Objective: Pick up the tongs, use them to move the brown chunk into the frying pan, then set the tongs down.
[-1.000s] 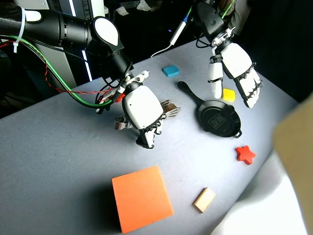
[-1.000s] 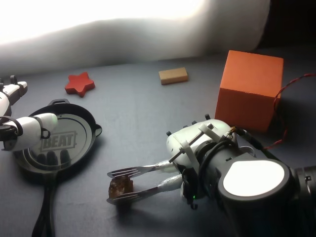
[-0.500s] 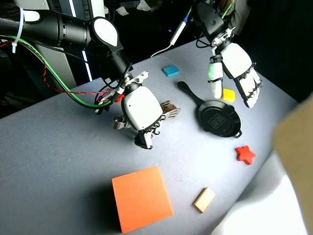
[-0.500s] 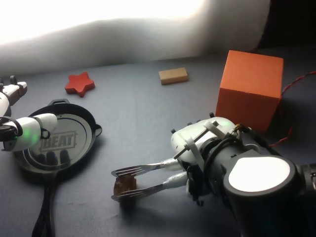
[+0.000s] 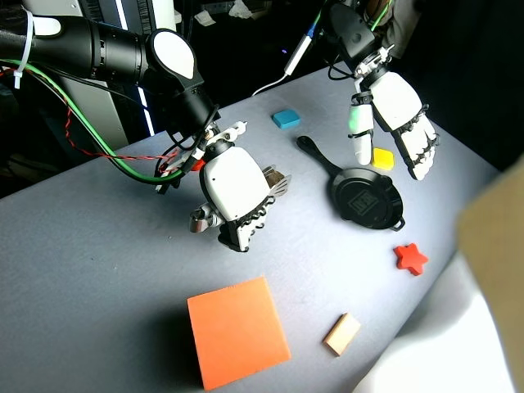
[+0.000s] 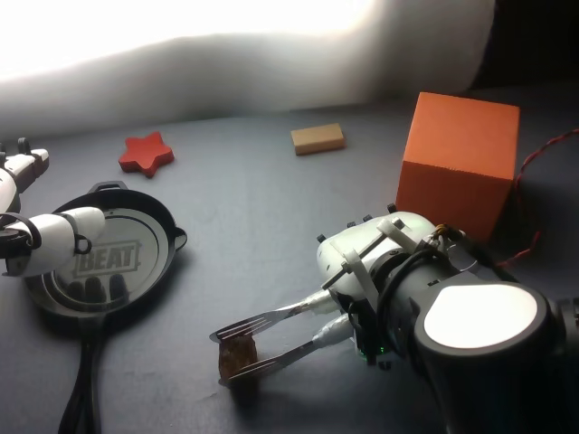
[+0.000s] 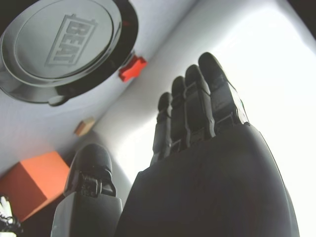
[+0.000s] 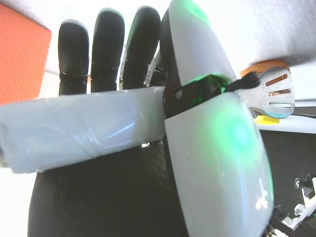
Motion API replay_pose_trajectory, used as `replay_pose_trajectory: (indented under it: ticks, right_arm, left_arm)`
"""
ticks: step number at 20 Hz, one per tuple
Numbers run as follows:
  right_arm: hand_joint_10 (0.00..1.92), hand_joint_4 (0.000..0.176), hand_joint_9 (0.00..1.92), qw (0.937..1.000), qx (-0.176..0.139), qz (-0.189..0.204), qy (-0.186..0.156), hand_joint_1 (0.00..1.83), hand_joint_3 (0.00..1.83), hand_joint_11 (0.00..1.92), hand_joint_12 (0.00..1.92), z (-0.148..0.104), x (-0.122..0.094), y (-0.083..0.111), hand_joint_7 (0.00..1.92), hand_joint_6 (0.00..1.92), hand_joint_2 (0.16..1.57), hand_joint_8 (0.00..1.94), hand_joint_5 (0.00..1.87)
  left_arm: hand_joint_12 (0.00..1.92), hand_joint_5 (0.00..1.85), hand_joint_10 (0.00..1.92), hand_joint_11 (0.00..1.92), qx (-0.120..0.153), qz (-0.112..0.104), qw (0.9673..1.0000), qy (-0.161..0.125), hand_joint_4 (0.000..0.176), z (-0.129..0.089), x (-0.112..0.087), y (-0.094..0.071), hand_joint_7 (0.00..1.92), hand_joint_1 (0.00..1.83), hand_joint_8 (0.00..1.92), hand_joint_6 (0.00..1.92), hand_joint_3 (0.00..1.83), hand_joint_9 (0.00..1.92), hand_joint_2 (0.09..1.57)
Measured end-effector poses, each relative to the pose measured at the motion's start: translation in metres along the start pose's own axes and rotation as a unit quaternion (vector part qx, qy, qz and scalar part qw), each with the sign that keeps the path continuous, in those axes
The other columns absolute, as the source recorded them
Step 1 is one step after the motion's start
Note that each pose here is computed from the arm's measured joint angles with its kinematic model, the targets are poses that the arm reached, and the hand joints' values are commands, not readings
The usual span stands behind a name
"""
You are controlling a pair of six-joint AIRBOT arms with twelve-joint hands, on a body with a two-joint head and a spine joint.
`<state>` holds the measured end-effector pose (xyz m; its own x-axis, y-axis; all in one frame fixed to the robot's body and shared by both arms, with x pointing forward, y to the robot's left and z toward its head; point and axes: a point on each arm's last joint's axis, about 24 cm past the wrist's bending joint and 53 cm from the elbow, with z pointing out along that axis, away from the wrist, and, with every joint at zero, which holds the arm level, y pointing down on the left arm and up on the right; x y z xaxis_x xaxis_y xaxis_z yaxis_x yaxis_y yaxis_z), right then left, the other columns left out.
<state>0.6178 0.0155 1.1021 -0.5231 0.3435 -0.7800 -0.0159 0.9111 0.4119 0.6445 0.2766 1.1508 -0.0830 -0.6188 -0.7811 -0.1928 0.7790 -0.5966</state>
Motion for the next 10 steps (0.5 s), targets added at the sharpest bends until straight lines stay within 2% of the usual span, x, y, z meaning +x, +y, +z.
replay_pose_trajectory:
  ticks: [4,6,7,9,10]
  right_arm:
    - [1.27,0.0,0.88,1.0,0.002,-0.003,-0.002,1.37,0.0,0.58,1.56,0.0,-0.004,-0.002,1.02,1.14,1.12,0.86,0.9]
    - [1.27,0.0,0.87,1.0,0.0,-0.001,-0.004,1.37,0.0,0.58,1.56,0.0,-0.007,-0.001,1.02,1.14,1.12,0.86,0.9]
    - [1.29,0.0,0.86,1.0,-0.002,0.001,-0.006,1.37,0.0,0.57,1.56,-0.001,-0.011,0.001,1.0,1.17,1.13,0.9,0.88]
    - [1.29,0.0,0.86,0.9999,-0.006,0.007,-0.014,1.37,0.0,0.56,1.56,-0.002,-0.021,0.005,0.98,1.18,1.13,0.91,0.87]
    - [1.29,0.0,0.85,0.9997,-0.01,0.009,-0.02,1.37,0.0,0.55,1.56,-0.002,-0.026,0.007,0.98,1.18,1.14,0.91,0.88]
  left_arm:
    - [0.54,0.13,0.01,0.0,0.0,0.0,1.0,0.0,0.035,0.0,0.0,0.0,0.19,0.01,0.01,0.01,0.0,0.17,1.29]
    - [0.49,0.11,0.0,0.0,0.0,0.0,1.0,0.0,0.038,0.0,0.0,0.0,0.17,0.02,0.0,0.0,0.0,0.16,1.29]
    - [0.47,0.11,0.0,0.0,0.0,0.0,1.0,0.0,0.033,0.0,0.0,0.0,0.17,0.02,0.0,0.0,0.0,0.15,1.29]
    - [0.46,0.1,0.0,0.0,0.0,0.0,1.0,0.0,0.034,0.0,0.0,0.0,0.16,0.02,0.0,0.0,0.0,0.15,1.29]
    - [0.53,0.12,0.01,0.0,0.0,0.0,1.0,0.0,0.034,0.0,0.0,0.0,0.18,0.0,0.0,0.0,0.0,0.17,1.29]
